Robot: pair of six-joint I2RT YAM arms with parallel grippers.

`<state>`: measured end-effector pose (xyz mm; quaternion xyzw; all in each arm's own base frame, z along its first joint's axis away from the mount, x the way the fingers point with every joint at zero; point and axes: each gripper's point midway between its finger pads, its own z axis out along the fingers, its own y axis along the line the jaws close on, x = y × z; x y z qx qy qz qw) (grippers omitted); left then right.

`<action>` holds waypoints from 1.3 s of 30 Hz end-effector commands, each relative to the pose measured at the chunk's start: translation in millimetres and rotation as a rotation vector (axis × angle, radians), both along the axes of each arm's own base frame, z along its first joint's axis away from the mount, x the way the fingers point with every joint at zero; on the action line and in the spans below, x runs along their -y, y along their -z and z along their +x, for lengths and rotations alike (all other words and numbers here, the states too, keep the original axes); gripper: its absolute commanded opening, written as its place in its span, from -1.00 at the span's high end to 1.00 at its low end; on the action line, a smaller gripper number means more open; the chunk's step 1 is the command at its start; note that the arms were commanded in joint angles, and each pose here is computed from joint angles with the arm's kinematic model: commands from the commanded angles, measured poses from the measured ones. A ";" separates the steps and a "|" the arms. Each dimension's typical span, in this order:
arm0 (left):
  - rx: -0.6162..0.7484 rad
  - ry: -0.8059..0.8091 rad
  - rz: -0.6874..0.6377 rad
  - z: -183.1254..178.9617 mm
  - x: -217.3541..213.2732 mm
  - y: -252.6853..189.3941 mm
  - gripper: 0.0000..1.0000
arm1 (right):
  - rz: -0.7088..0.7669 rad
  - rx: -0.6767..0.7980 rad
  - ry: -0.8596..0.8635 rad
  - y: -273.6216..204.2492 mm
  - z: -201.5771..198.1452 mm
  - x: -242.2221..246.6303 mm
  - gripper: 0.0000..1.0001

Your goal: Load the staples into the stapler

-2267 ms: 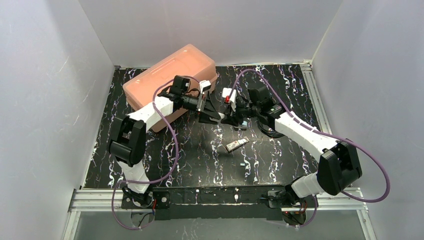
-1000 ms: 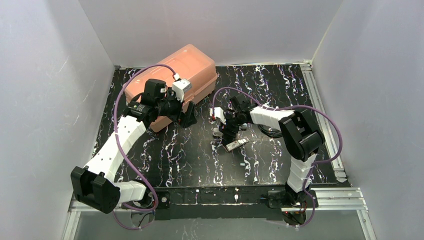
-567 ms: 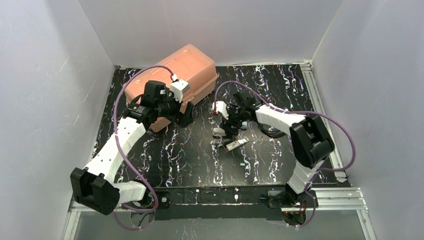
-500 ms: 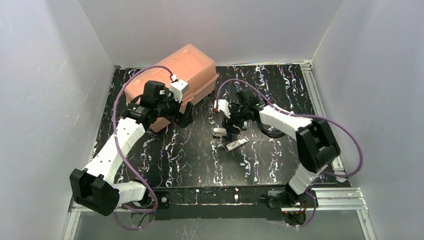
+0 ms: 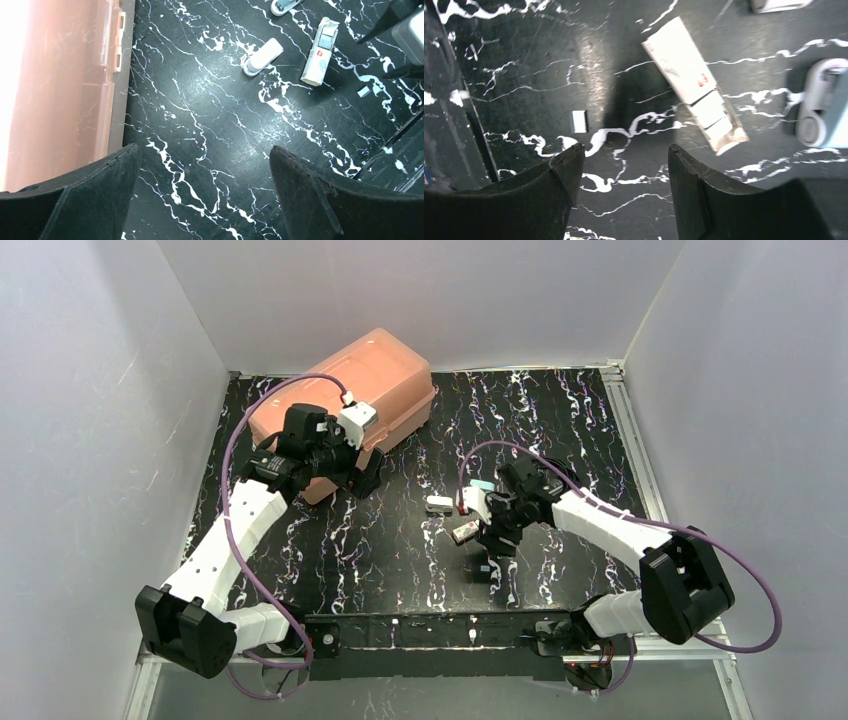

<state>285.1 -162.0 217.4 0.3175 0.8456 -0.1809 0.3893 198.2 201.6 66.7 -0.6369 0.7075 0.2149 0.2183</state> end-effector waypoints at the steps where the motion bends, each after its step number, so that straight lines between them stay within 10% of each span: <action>1: 0.016 0.024 0.057 -6.4 -9.4 6.2 -0.97 | -0.012 -0.016 -0.071 10.0 -21.3 4.2 -0.38; 24: 0.029 0.140 0.069 -18.4 -4.3 24.7 -0.97 | -0.061 0.108 -0.008 -0.4 53.5 1.3 -0.35; 39: 0.066 0.113 0.081 -20.6 -11.5 26.9 -0.97 | 0.004 0.091 0.084 -10.9 26.8 2.1 -0.33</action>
